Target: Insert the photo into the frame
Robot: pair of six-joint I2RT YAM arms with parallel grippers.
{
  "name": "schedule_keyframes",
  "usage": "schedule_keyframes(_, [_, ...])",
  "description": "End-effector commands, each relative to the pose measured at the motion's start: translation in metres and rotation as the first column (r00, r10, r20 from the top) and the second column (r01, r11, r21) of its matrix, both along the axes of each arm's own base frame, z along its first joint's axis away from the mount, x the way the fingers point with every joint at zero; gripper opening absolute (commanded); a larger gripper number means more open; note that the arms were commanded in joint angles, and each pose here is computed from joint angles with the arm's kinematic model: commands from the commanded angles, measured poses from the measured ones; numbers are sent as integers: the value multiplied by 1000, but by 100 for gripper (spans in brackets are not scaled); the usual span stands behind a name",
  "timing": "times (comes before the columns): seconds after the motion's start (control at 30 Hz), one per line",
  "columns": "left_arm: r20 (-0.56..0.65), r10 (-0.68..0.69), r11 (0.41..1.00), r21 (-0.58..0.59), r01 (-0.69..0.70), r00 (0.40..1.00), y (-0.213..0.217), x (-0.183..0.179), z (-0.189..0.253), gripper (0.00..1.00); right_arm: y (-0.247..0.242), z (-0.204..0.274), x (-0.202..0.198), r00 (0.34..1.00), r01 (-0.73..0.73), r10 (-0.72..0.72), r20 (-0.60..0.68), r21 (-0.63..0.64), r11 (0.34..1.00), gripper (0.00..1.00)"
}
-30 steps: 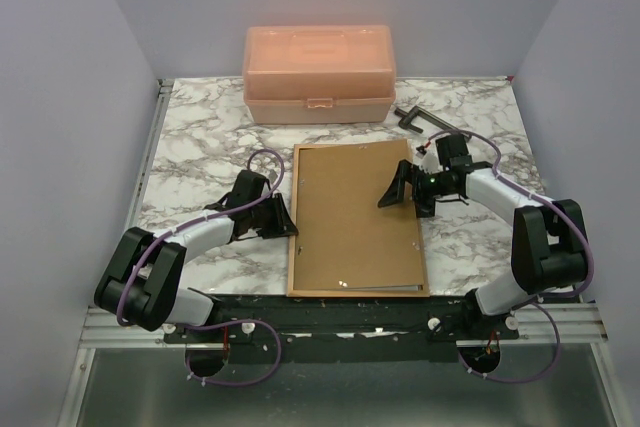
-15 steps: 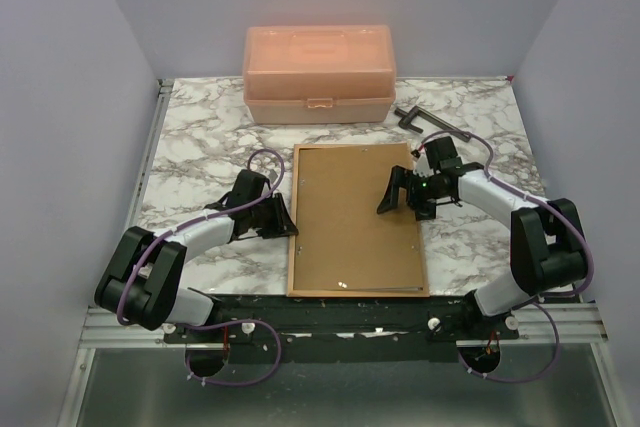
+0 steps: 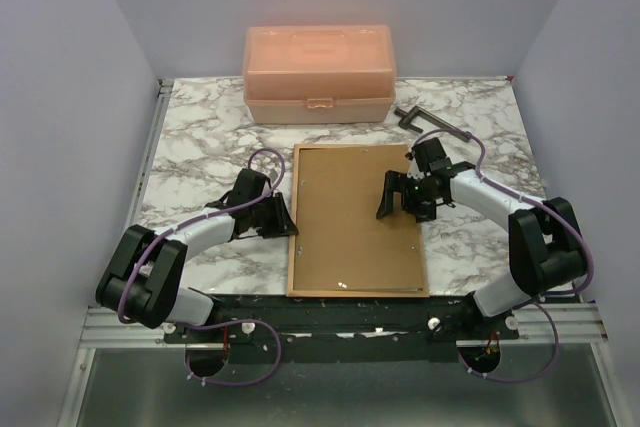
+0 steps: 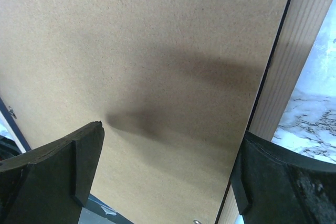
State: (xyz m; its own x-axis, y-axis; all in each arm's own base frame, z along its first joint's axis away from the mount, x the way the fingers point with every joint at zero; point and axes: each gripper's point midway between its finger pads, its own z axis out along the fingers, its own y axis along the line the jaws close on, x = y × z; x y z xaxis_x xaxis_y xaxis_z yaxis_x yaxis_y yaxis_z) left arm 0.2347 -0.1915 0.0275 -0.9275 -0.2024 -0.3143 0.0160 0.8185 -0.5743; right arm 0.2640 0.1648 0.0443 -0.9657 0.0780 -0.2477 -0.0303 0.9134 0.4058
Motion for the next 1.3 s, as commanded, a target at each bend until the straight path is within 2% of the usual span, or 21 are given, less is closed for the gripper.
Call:
schedule_keyframes(0.0, [-32,-4,999,47,6,999,5,-6,-12,31,-6,2,3,1000,12,-11,10,-67,998,100])
schedule_keyframes(0.47, [-38,-5,998,54,7,999,6,-7,-13,31,-15,13,12,998,39,-33,52,-137,990,100])
schedule_keyframes(1.27, [-33,-7,998,54,9,999,4,-6,-12,32,-15,37,21,993,52,-37,110,-132,990,100])
